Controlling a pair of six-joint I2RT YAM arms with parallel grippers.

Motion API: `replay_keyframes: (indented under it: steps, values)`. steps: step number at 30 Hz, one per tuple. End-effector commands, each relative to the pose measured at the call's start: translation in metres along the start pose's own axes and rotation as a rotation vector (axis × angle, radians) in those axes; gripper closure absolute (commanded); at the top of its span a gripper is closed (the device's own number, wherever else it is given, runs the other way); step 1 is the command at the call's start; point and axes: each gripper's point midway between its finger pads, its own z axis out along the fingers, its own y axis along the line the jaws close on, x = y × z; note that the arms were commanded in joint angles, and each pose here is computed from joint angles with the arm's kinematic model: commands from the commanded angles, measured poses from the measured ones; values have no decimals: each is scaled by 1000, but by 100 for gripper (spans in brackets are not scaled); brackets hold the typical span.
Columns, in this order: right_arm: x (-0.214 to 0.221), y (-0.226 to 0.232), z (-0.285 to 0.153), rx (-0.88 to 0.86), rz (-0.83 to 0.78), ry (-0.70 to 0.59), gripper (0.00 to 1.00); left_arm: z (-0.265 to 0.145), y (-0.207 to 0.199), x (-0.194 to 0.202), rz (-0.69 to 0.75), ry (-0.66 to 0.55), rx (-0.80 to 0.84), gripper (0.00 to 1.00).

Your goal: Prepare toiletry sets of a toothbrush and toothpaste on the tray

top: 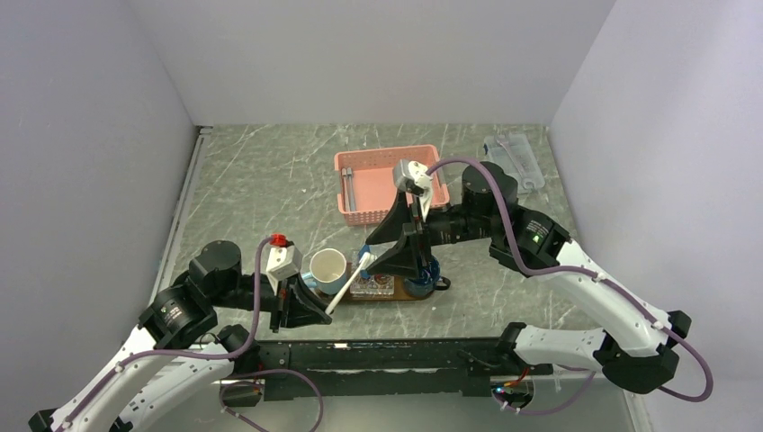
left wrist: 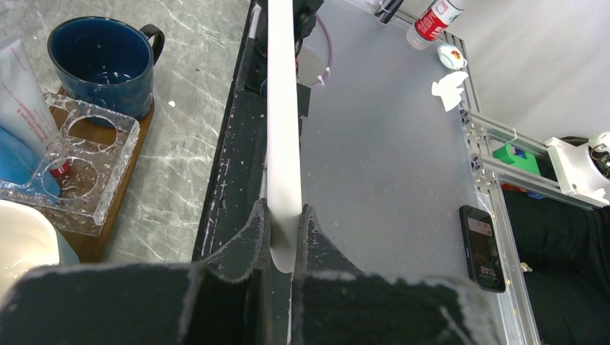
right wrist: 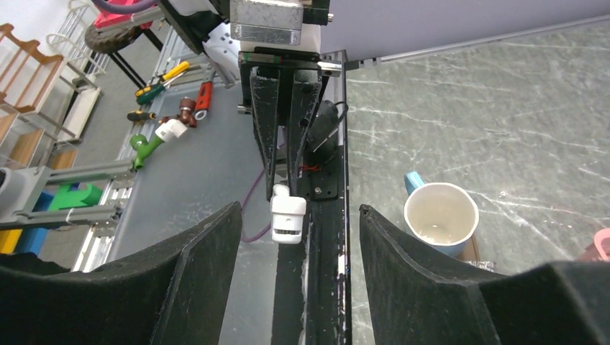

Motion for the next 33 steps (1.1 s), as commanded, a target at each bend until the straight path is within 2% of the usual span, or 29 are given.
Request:
replay_keyframes:
  steps: [1, 10, 27, 30, 33]
  values:
    - [-11, 9, -2, -42, -14, -11, 38, -4, -12, -9, 68, -23, 42, 100]
    - [-7, 10, 2, -67, 1, 1, 50, -4, -9, -6, 60, -15, 37, 100]
    - [-6, 14, 3, -101, -9, -1, 62, 2, -4, -6, 47, -3, 40, 100]
    - [-5, 12, 5, -100, -7, 5, 68, 2, -4, -6, 51, -3, 37, 100]
    - [-4, 13, 6, -104, -6, 10, 83, 2, -3, -7, 52, -4, 35, 100]
